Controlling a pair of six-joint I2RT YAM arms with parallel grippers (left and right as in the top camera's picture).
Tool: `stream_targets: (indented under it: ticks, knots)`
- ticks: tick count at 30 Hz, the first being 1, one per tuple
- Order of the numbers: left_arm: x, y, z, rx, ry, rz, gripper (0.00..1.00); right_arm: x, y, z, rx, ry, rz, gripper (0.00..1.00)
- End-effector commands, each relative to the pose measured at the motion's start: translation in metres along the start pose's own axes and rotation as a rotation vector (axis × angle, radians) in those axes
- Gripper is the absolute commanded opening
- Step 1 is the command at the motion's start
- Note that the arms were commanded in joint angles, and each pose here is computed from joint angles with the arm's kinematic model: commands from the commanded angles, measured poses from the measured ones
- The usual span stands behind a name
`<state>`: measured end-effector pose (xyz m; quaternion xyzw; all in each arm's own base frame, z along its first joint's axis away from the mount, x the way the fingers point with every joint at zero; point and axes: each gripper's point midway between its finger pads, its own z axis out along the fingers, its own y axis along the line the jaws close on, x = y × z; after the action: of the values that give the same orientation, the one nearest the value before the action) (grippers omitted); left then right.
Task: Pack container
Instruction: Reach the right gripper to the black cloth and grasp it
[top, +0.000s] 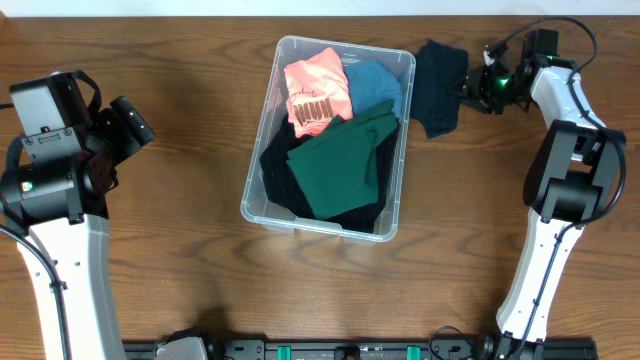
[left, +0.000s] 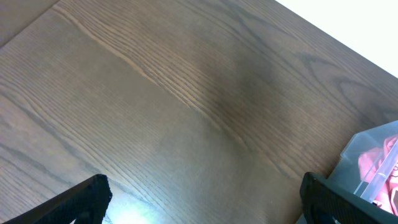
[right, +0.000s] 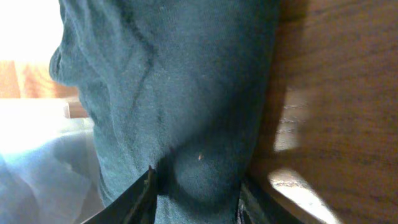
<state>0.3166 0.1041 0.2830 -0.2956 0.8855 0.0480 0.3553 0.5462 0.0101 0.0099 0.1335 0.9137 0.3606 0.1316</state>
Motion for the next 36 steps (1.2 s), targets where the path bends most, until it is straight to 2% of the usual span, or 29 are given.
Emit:
stream_targets:
  ticks: [1, 3, 6, 8, 10, 13, 21, 26, 31, 36]
  knots:
    - [0.001, 0.003, 0.003, -0.017, 0.006, 0.019, 0.98, 0.016, -0.043, 0.017, 0.093, 0.042, 0.101, 0.6]
    - [0.001, 0.003, 0.003, -0.017, 0.006, 0.019, 0.98, 0.018, -0.047, 0.014, 0.096, 0.05, 0.108, 0.67]
    - [0.001, 0.003, 0.003, -0.017, 0.006, 0.019, 0.98, 0.032, -0.053, 0.009, 0.107, 0.098, 0.159, 0.72]
    - [0.001, 0.003, 0.003, -0.017, 0.006, 0.019, 0.98, 0.04, -0.052, 0.007, 0.097, 0.129, 0.148, 0.73]
    - [0.001, 0.003, 0.003, -0.017, 0.006, 0.019, 0.98, 0.045, -0.05, 0.007, 0.088, 0.15, 0.118, 0.78]
    - [0.001, 0.003, 0.003, -0.017, 0.006, 0.019, 0.98, 0.044, -0.044, 0.012, 0.082, 0.149, 0.063, 0.95]
    - [0.001, 0.003, 0.003, -0.017, 0.006, 0.019, 0.98, 0.035, -0.019, 0.036, 0.056, 0.115, -0.033, 0.99]
    - [0.001, 0.003, 0.003, -0.017, 0.006, 0.019, 0.98, 0.035, -0.005, 0.051, 0.05, 0.103, -0.008, 0.98]
    - [0.001, 0.003, 0.003, -0.017, 0.006, 0.019, 0.98, 0.037, -0.01, 0.064, 0.046, 0.075, 0.071, 0.98]
    - [0.001, 0.003, 0.003, -0.017, 0.006, 0.019, 0.98, 0.047, -0.039, 0.074, 0.059, 0.044, 0.195, 0.94]
